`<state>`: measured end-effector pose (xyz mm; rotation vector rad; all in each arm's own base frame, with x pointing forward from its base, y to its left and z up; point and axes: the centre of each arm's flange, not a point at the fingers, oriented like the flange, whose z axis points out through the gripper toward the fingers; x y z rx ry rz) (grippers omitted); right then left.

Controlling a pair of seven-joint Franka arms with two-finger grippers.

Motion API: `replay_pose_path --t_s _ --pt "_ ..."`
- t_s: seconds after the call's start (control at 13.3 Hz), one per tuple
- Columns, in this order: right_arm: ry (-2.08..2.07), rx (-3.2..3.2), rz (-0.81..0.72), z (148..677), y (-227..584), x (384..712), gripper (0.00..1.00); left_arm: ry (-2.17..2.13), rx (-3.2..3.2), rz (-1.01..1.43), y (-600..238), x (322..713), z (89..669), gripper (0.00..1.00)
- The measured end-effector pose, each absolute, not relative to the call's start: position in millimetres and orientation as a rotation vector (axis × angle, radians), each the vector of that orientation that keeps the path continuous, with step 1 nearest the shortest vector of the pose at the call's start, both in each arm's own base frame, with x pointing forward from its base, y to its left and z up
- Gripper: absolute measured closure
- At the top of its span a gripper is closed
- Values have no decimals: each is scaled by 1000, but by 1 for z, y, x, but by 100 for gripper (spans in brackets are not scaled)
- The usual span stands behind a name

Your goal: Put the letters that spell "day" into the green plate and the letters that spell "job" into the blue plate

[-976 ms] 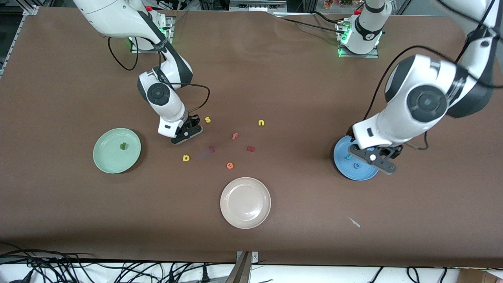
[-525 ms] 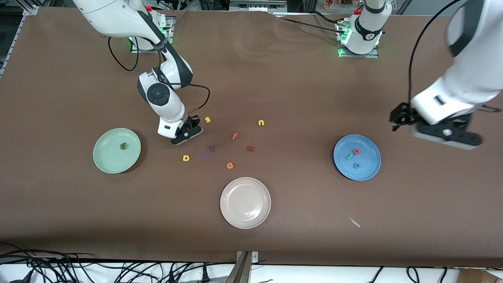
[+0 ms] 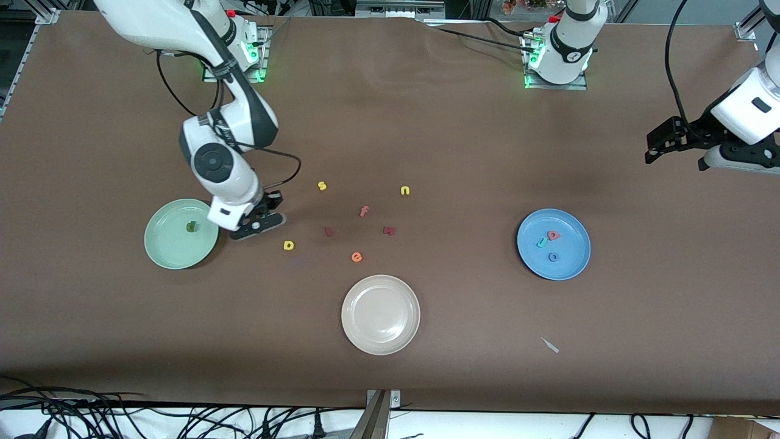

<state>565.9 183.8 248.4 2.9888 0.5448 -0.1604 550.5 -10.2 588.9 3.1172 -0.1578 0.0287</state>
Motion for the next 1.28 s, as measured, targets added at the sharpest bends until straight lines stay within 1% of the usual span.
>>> replay_pose_path --t_s 0.15,0.3,0.45,0.75,0.83,0.98,1.28 --pt "454 2972 -210 256 152 578 86 -145 3116 -11 -6 555 574 0" --pt "386 2962 -222 262 123 587 86 -151 3114 -55 -8 565 554 0" --pt "402 2956 -232 262 92 594 86 -160 3113 -74 -12 572 542 0" --pt "390 2964 -273 245 33 610 86 -113 3117 -23 5 577 555 0" --pt "386 2964 -286 238 31 612 78 -109 3117 -23 7 577 556 0" --pt "380 2978 -297 231 37 614 57 -108 3117 -19 7 577 557 0" --pt "358 3036 -268 247 68 623 14 -108 3118 -14 7 578 558 0"
